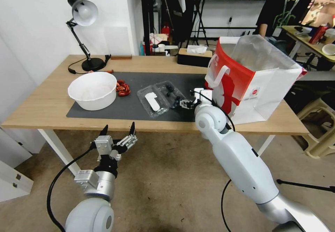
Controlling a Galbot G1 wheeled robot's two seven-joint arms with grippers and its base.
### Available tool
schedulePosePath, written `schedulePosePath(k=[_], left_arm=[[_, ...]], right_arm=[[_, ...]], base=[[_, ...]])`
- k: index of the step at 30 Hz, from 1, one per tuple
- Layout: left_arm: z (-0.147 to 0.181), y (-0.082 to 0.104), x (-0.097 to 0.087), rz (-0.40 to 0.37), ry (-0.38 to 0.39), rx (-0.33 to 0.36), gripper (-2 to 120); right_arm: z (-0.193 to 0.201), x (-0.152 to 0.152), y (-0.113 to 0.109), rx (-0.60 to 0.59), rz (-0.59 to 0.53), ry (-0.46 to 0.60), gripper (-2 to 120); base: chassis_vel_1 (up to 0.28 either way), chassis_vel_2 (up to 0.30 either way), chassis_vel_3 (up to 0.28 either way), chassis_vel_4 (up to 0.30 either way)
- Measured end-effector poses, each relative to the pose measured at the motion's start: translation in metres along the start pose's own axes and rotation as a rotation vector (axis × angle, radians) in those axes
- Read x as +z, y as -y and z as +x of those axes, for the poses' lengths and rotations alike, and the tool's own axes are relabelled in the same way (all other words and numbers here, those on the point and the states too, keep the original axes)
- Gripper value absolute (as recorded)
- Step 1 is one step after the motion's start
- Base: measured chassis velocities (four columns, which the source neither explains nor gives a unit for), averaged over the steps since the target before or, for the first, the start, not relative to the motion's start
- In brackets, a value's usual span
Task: Close the takeout container lid, then place the container into the takeout bag.
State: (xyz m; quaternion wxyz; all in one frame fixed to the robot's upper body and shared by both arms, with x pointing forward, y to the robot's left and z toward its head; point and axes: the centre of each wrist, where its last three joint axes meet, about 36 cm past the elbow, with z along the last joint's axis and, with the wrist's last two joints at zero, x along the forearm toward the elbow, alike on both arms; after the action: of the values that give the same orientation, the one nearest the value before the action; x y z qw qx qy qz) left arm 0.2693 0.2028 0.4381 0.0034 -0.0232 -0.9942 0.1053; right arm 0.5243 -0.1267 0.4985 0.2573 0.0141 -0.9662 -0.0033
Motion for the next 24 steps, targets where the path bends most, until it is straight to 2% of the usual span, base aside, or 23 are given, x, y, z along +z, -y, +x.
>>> schedulePosePath(k=[24], left_arm=[[-0.001, 0.001, 0.003, 0.002, 0.009, -0.003, 100]], right_arm=[[0.024, 0.014, 0.004, -0.040, -0.023, -0.004, 100]], base=[[0.000, 0.000, 0.000, 0.000]])
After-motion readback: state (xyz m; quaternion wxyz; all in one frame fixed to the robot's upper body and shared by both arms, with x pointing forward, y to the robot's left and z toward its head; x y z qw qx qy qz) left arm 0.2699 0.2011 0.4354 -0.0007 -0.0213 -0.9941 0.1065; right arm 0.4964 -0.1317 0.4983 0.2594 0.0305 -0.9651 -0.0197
